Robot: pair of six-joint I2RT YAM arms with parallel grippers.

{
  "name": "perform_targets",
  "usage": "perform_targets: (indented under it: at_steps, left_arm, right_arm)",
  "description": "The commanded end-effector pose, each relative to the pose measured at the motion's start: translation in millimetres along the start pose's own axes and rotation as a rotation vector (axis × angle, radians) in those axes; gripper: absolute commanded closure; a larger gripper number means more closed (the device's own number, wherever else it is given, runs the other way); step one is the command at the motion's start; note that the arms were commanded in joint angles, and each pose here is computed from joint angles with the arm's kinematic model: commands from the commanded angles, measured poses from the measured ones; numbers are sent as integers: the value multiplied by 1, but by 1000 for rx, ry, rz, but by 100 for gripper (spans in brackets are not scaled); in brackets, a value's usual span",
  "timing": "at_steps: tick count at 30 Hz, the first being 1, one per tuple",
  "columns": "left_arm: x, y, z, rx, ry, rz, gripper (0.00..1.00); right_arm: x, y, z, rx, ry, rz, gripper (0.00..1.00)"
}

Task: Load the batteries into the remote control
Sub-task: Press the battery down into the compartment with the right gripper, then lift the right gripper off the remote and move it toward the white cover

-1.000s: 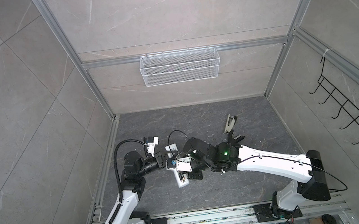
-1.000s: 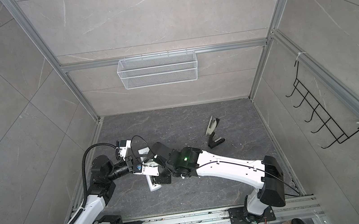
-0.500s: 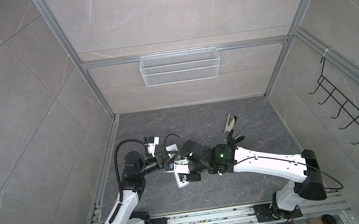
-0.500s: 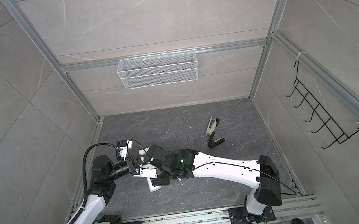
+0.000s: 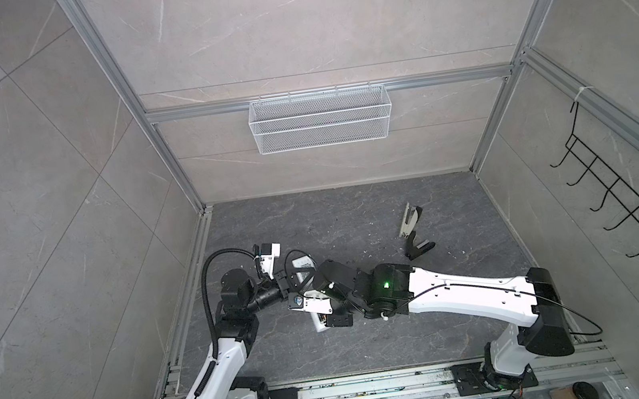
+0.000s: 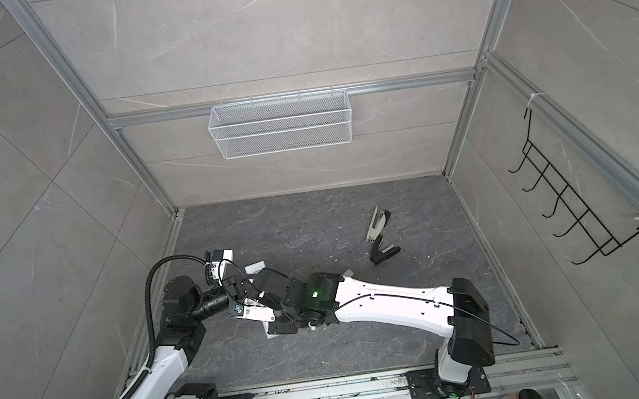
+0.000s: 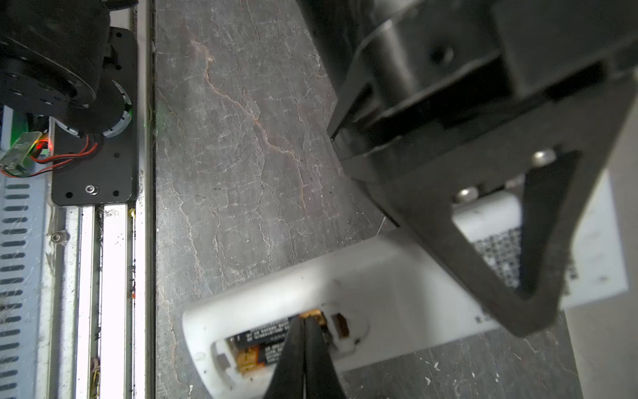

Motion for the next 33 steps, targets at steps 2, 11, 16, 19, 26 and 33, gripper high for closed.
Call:
perform_targets:
  at_steps: [2, 11, 16, 19, 26, 33]
  left_arm:
    - [-14, 2, -27, 77, -76, -21, 100]
    - [-12, 2, -14, 12, -62, -27, 100]
    - [-9, 0, 0, -41, -44, -32, 100]
    - [-9, 0, 5, -54, -40, -38, 100]
    - [-9, 0, 8, -76, -50, -43, 100]
    - [-12, 0, 14, -100, -50, -64, 100]
  right_arm:
    - [19, -21, 8, 31, -51, 78, 92]
    - [3, 19, 0, 57, -111, -11, 84]
    - [-3, 52, -4, 45, -195, -87, 72]
    - [1, 66, -8, 57, -245, -97, 67]
    - [24, 79, -43, 125, -440, -57, 53]
    - [83, 59, -92, 149, -717, 101, 36]
Point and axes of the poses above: each gripper's point midway between its finger pads, its own y axis back along the fingers, its own z axis along the line the jaws close on, x = y × z, the point moved 2 cm from there along y, back along the fingers, and after that the axes turned 13 degrees about -y, right-handed, at the moved point
